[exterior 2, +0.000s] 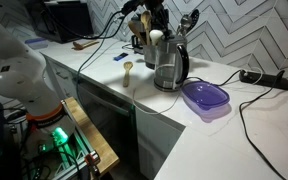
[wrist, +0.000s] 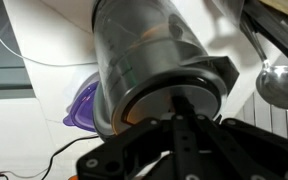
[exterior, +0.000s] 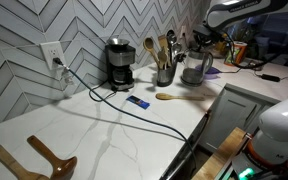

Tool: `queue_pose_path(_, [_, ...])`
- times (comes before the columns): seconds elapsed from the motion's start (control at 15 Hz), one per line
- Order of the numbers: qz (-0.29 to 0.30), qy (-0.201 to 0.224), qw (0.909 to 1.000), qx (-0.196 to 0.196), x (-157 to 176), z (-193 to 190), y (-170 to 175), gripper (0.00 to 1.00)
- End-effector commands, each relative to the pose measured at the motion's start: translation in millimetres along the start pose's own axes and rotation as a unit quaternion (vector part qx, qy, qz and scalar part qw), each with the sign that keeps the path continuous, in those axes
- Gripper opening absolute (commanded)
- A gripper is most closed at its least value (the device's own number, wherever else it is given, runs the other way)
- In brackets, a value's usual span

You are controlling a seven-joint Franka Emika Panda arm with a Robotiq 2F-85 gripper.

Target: Close the kettle lid

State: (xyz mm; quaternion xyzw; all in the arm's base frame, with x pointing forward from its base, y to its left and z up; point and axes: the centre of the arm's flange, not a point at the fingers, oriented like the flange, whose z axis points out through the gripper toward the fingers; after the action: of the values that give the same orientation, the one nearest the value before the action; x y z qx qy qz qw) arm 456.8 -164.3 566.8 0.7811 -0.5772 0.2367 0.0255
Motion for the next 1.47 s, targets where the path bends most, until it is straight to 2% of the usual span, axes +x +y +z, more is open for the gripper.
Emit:
queue_pose_path(0.0, [-0.014,-0.024,0.999,-0.035,-4.2,11.4,1.6,0.0])
queue_pose_path(0.47, [-0.035,-0.025,0.9965,-0.072,-15.3,25.9,5.3,0.0])
queue_pose_path(0.6, [-0.036,-0.02,0.9968,-0.068,-11.8,20.2,3.6,0.0])
queue_pose_path(0.93, [-0.034,-0.018,0.9988,-0.031,13.7,-27.5,4.2,0.0])
queue_pose_path(1.0, [-0.041,-0.021,0.9984,-0.032,18.4,-37.6,7.3,0.26])
queue_pose_path(1.07, [-0.047,-0.026,0.998,-0.033,22.8,-47.8,10.0,0.27])
queue_pose_path(1.2, [-0.078,-0.045,0.995,-0.043,29.4,-68.3,20.5,0.4])
queue_pose_path(1.4, [-0.152,-0.091,0.9829,-0.05,31.6,-99.1,43.4,0.62])
